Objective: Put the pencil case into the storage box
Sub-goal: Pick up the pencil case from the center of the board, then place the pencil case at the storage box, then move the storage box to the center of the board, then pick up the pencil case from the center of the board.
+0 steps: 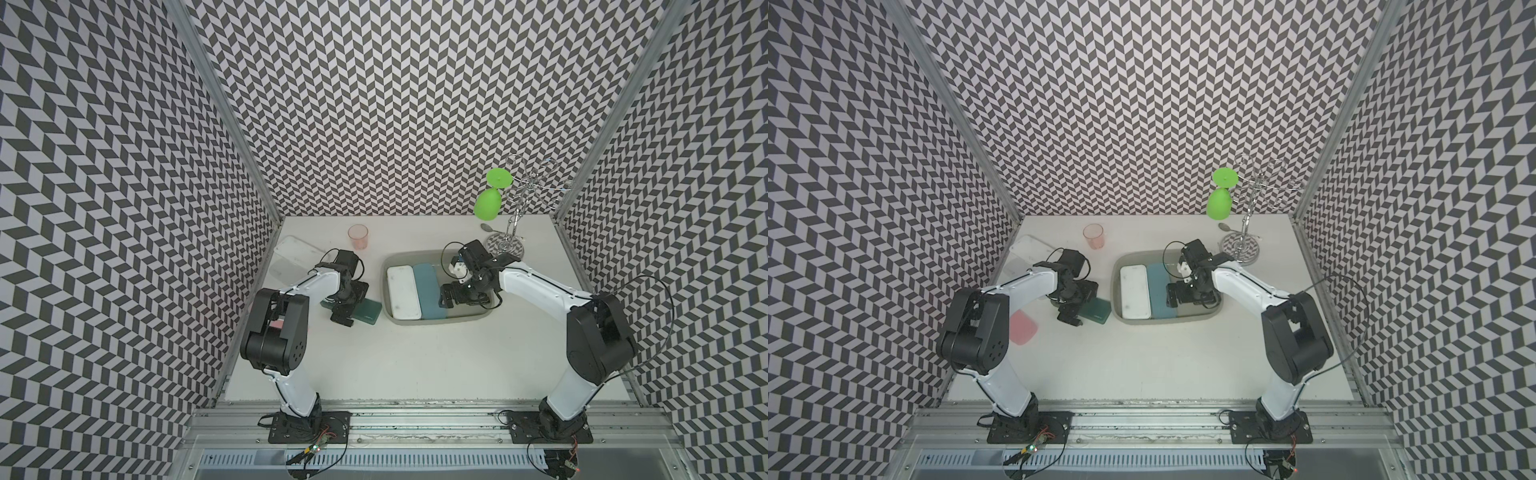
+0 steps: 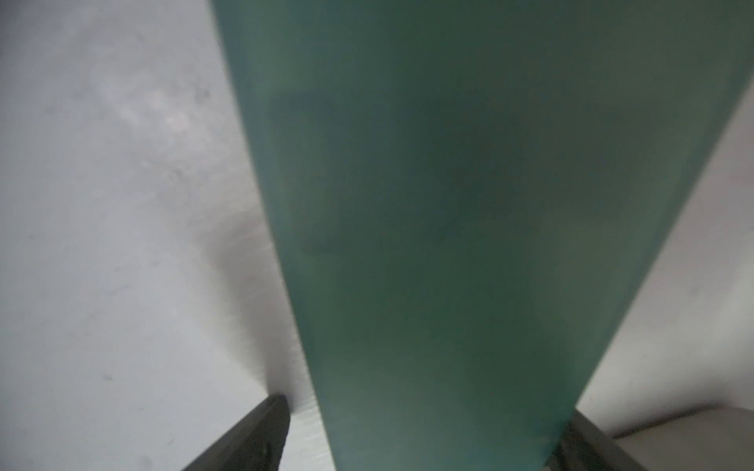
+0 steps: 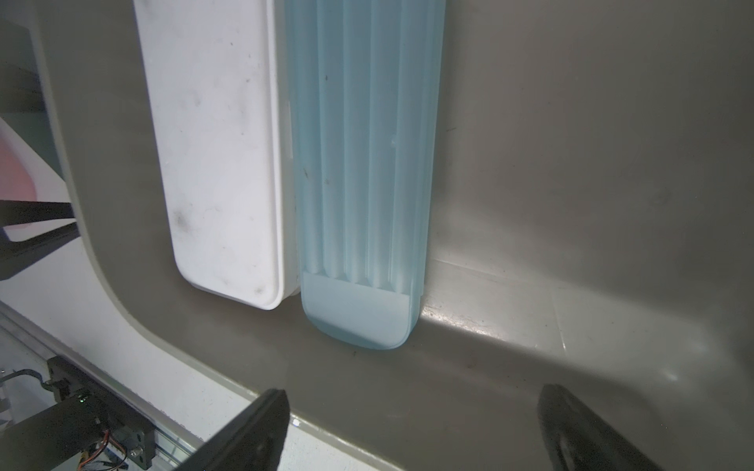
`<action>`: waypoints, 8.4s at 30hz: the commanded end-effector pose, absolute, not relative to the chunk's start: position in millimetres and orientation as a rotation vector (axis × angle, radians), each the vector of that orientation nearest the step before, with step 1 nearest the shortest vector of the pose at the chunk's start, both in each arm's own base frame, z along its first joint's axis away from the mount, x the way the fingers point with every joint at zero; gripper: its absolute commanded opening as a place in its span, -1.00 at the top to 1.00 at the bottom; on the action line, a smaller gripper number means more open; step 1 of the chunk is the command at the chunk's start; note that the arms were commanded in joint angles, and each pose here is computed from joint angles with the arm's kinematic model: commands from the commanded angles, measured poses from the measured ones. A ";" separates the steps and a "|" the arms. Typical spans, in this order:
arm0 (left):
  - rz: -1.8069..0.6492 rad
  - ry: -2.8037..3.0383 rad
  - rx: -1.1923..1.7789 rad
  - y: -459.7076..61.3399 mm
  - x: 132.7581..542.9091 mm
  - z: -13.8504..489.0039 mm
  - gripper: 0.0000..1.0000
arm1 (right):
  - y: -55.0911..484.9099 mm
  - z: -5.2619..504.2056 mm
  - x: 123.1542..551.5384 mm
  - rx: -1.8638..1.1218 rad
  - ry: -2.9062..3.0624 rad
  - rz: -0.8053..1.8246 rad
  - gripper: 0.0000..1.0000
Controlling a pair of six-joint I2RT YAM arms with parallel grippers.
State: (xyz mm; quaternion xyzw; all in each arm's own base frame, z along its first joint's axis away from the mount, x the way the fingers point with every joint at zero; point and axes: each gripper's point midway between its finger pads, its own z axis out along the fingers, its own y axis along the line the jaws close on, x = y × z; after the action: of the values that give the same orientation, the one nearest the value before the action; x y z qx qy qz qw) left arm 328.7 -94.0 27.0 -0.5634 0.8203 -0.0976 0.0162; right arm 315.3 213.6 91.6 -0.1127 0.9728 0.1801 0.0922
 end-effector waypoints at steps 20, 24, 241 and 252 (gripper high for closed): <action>-0.021 3.054 -0.824 -73.2 303.1 14.1 -0.35 | 203.9 105.9 318.3 -0.224 2.813 0.592 -0.99; 0.080 2.982 -0.685 -60.4 318.8 53.2 -0.34 | 201.2 109.3 320.7 -0.198 2.807 0.594 -0.99; 0.088 2.698 -1.248 137.7 270.9 18.6 -0.66 | 134.3 114.3 389.6 0.029 2.787 0.547 -0.75; 0.088 2.583 -1.183 136.5 284.9 77.9 -0.64 | 134.2 121.5 386.2 0.020 2.757 0.565 -0.76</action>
State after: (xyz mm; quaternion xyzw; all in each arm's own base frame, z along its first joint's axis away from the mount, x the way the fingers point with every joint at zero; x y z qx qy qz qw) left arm 270.4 133.5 42.0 -0.4188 0.9020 0.0288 0.1013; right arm 380.4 130.8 103.5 0.0121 0.9736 0.1879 0.1293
